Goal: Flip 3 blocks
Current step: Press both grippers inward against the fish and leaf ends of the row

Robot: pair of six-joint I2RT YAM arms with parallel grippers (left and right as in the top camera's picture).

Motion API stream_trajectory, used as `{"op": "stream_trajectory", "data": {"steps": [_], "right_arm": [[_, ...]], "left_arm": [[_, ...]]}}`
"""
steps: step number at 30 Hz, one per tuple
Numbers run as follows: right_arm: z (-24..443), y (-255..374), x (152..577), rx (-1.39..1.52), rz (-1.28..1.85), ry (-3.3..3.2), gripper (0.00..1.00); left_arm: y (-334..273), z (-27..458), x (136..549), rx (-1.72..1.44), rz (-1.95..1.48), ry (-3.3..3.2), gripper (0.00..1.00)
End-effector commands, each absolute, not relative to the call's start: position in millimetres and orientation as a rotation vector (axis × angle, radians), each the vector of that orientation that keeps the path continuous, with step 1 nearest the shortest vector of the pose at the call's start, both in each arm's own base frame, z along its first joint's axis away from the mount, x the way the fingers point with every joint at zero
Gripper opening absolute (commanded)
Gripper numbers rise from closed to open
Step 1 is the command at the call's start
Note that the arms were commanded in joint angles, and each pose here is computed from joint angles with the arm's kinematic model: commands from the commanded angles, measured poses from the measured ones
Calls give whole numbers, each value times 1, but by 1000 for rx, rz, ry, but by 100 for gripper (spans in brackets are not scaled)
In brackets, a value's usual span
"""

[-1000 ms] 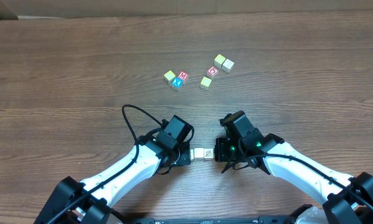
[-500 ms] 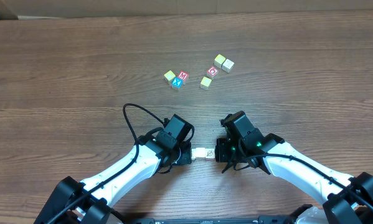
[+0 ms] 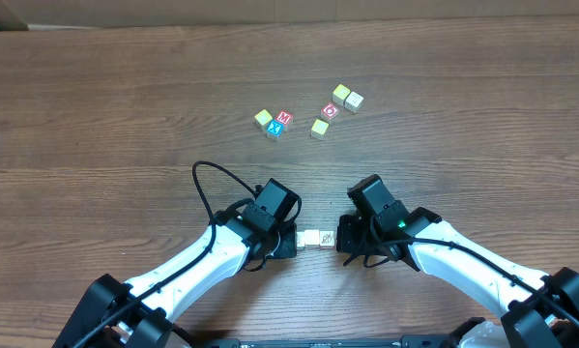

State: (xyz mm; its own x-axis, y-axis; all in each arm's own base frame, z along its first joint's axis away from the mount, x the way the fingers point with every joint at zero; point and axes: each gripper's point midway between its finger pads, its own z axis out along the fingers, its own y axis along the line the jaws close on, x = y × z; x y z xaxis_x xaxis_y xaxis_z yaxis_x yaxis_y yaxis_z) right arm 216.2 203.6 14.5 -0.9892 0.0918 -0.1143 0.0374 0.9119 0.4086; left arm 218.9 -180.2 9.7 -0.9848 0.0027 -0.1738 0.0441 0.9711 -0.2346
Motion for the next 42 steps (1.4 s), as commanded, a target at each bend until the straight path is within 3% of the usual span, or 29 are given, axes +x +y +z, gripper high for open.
{"op": "stream_trajectory", "data": {"steps": [1, 12, 42], "right_arm": [[12, 203, 214, 137, 614, 2953, 4], [13, 220, 203, 76, 641, 2951, 4], [15, 225, 197, 149, 703, 2987, 4]], "left_arm": [[-174, 4, 218, 77, -316, 2952, 9], [-172, -6, 215, 95, -283, 2984, 4], [-172, -14, 216, 291, -259, 2970, 4]]}}
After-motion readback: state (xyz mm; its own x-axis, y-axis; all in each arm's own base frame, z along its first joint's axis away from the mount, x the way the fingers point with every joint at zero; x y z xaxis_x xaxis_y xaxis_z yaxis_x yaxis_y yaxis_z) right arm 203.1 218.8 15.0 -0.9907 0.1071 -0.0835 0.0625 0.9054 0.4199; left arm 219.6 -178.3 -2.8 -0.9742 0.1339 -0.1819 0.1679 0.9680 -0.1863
